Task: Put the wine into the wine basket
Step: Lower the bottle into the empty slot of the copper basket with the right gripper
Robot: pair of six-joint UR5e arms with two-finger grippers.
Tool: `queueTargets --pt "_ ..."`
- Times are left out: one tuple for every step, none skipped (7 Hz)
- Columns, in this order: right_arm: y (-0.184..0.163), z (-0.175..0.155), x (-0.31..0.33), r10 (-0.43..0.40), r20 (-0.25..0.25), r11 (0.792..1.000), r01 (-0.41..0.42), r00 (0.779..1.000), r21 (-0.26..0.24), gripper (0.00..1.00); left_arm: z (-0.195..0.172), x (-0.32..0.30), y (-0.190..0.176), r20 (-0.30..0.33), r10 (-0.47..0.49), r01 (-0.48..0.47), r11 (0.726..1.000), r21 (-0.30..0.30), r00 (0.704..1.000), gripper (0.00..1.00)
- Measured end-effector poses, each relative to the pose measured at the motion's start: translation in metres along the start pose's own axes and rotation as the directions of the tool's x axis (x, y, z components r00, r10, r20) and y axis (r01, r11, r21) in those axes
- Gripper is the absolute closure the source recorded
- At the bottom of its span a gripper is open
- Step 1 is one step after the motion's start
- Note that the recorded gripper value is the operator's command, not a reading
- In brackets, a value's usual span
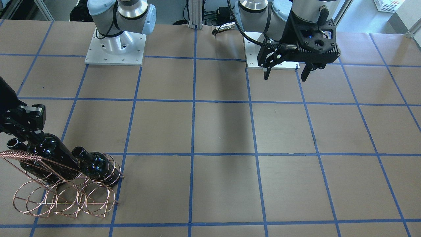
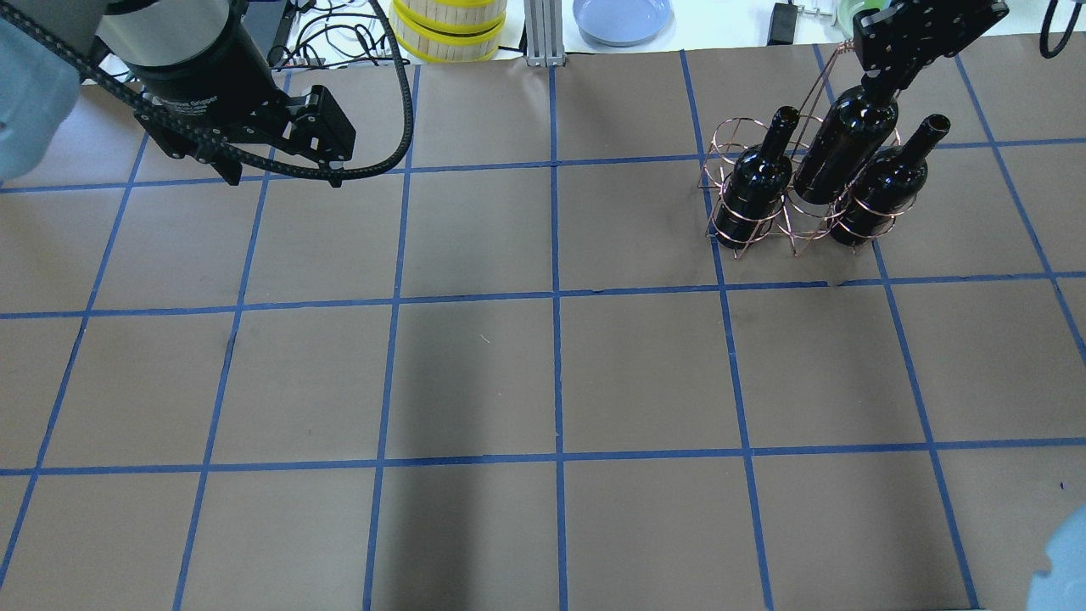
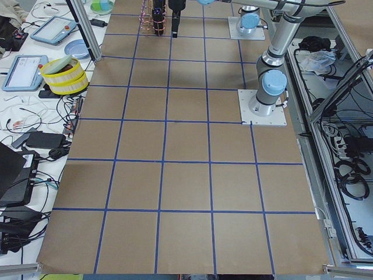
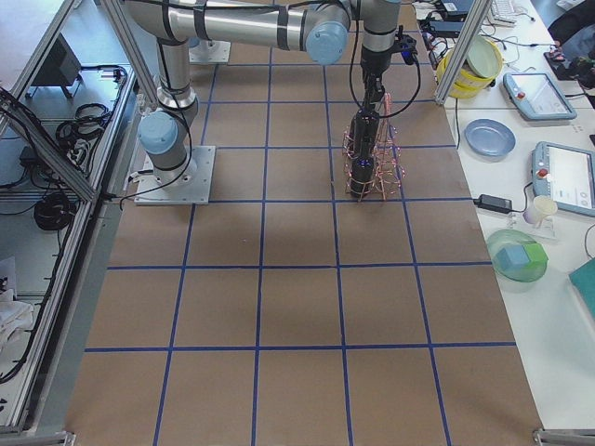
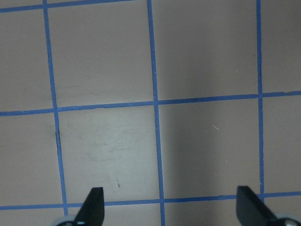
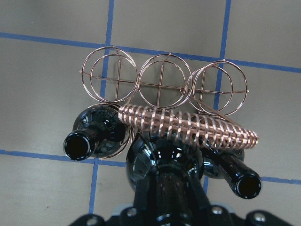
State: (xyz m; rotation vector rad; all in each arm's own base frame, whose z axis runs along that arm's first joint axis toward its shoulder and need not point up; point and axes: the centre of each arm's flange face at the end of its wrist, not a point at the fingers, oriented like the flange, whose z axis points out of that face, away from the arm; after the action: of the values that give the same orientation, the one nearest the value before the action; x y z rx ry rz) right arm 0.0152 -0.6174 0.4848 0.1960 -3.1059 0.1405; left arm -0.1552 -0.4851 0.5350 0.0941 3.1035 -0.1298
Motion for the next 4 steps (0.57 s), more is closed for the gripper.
queueTargets --pt "-0.001 0.007 0.000 -0.002 0.003 1.000 0.002 1.000 -0.008 0.68 -0.002 0.000 0.001 -0.002 0.010 -0.010 1.000 0.010 1.000 0.00" --pt "0.000 0.017 0.000 -0.007 0.005 1.000 0.007 1.000 -0.015 0.67 -0.002 -0.001 0.001 -0.002 0.028 -0.028 1.000 0.014 1.000 0.00" --pt "0.001 0.026 0.000 -0.015 0.004 1.000 0.015 1.000 -0.015 0.65 -0.002 -0.004 0.000 -0.001 0.053 -0.053 0.998 0.017 0.999 0.00" --pt "0.001 0.032 0.000 -0.020 0.003 1.000 0.020 1.000 -0.013 0.63 0.000 -0.005 -0.001 0.000 0.067 -0.067 0.998 0.019 0.998 0.00"
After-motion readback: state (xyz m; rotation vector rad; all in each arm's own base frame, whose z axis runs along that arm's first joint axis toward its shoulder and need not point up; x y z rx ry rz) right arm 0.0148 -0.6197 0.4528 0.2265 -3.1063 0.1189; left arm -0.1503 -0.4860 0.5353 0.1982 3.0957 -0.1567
